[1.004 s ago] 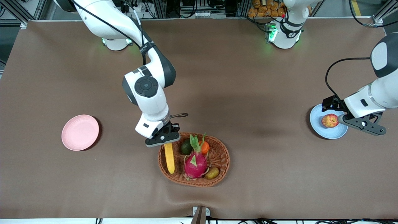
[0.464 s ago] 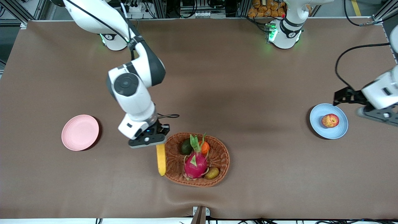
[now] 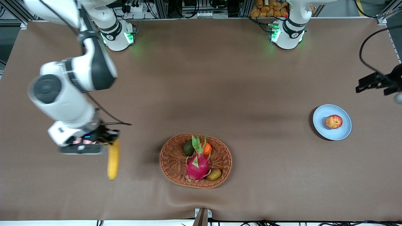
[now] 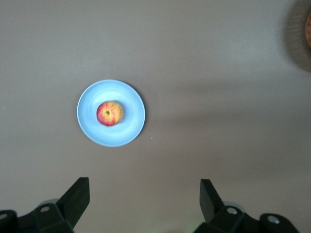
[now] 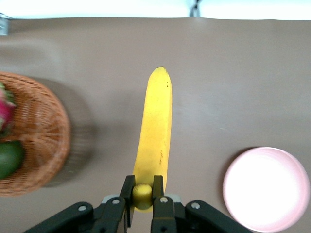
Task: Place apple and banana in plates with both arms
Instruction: 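Carry the banana with the right gripper onto the pink plate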
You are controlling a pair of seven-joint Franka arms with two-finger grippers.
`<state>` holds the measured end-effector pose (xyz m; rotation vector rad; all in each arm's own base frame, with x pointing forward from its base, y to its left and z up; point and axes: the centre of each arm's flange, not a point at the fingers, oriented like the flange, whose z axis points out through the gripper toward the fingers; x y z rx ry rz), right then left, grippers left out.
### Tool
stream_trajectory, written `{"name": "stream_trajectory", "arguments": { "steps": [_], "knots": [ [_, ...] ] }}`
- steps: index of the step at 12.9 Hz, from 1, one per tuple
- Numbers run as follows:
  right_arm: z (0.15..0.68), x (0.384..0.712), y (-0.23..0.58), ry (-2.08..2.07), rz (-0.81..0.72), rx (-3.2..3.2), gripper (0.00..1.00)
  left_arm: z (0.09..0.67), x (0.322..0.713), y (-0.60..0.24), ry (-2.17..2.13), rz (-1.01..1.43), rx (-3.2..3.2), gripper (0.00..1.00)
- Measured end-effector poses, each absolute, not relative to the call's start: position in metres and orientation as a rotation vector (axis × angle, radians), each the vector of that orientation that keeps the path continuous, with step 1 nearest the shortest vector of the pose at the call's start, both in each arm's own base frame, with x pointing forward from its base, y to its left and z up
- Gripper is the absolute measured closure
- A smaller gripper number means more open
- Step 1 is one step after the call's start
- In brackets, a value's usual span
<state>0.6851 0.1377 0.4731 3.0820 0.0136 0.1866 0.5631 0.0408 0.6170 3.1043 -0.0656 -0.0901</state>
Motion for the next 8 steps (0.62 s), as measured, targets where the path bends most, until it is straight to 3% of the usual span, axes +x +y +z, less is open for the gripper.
{"name": "stream_trajectory", "arguments": {
  "steps": [4,8],
  "knots": [
    [0.444,0.68,0.051,0.01,0.021,3.066,0.81,0.647,0.517,0.039,-0.024,-0.068,3.093,0.0],
    [0.394,0.657,-0.006,-0.085,-0.161,3.057,0.81,0.646,0.515,0.035,0.008,-0.047,3.117,0.0]
  ]
}}
